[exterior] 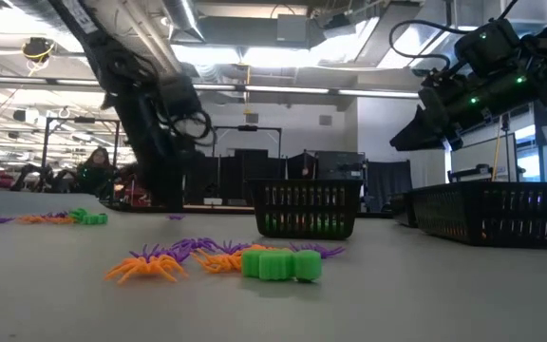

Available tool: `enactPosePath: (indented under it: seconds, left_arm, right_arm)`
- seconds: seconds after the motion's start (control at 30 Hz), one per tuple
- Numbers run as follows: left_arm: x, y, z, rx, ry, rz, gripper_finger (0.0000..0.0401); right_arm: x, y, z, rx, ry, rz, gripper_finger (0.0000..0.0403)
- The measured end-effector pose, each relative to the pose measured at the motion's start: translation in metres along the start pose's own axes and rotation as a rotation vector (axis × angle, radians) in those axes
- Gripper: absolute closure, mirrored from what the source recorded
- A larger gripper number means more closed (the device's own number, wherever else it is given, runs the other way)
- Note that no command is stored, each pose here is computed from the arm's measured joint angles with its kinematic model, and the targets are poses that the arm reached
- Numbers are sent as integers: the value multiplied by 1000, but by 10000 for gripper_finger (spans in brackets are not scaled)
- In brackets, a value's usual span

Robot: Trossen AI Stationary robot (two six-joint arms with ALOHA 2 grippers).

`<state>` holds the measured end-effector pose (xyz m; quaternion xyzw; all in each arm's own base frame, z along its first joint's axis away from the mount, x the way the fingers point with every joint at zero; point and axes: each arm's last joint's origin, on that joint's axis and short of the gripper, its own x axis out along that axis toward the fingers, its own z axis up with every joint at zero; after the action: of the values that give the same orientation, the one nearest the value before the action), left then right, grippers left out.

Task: Sort Halloween decoration
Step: Put the purple spider toy into the top bin

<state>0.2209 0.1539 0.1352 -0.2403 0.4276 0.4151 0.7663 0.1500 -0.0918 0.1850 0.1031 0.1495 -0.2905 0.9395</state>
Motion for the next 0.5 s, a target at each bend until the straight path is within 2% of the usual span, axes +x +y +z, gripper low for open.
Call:
enactPosePath:
  seconds: [0.2, 0.37, 0.5]
  left_arm:
    - [21, -8, 9, -10, 39, 14, 301]
    - [26, -11, 12, -7, 63, 8, 303]
    - [26, -11, 12, 18, 65, 6, 326]
  right_arm:
    - [0, 0, 0, 0, 2, 0, 253]
    - [0, 0, -1, 0, 9, -1, 253]
    - [0, 0, -2, 0, 19, -2, 253]
